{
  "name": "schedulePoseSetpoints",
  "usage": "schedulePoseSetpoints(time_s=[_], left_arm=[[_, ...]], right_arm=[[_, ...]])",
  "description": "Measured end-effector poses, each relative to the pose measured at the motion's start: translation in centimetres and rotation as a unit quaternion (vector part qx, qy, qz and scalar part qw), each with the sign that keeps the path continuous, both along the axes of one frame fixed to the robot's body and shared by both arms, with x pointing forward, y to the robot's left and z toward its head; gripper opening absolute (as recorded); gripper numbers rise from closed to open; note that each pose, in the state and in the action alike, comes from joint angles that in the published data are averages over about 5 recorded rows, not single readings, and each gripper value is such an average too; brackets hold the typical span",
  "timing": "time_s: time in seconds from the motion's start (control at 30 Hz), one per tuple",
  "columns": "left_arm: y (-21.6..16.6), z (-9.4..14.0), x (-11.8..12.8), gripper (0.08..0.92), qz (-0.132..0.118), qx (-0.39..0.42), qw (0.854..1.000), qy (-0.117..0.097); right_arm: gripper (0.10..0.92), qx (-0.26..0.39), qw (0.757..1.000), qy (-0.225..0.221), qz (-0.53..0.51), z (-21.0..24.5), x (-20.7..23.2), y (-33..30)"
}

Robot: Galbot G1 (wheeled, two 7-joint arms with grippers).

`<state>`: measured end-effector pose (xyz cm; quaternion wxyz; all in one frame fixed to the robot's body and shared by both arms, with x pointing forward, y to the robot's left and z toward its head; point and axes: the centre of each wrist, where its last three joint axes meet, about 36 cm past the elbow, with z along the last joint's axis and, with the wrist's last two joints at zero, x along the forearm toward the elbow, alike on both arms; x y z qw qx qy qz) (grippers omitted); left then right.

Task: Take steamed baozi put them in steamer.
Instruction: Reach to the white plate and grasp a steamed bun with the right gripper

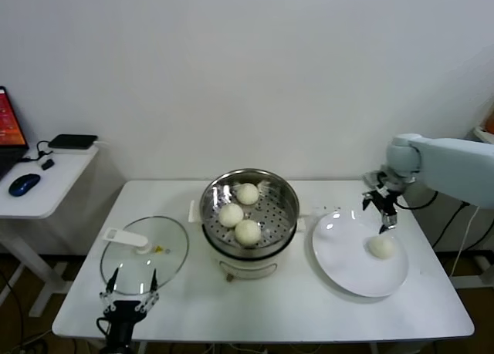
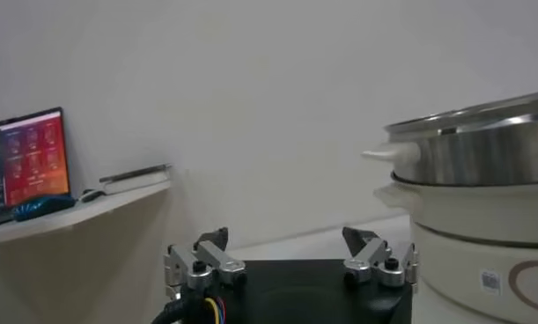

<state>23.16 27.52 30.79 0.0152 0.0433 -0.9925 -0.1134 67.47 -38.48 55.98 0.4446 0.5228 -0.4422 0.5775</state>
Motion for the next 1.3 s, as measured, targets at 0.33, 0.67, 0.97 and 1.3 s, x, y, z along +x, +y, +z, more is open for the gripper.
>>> schedulePoseSetpoints(time_s=[0.33, 0.67, 0.97, 1.3], left_arm=[[0.0, -0.4, -0.2, 0.823, -0.002, 0.006, 1.0, 0.007], [0.1, -0.8, -0.3, 0.823, -0.003, 0.008, 1.0, 0.014], [0.1, -0.9, -0.2, 0.823, -0.006, 0.012, 1.0, 0.015], [0.1, -1.0, -0.2, 0.823, -0.006, 0.013, 1.0, 0.014]], right_arm=[[0.823, -0.009, 1.0, 0.011, -0.022, -4.0, -0.4, -2.5], [0.823, -0.012, 0.999, 0.017, -0.031, -6.9, -0.5, -3.4], [0.823, -0.012, 0.999, 0.024, -0.036, -8.7, -0.8, -4.0], [0.822, -0.01, 0.999, 0.029, -0.036, -9.9, -1.0, -3.9]])
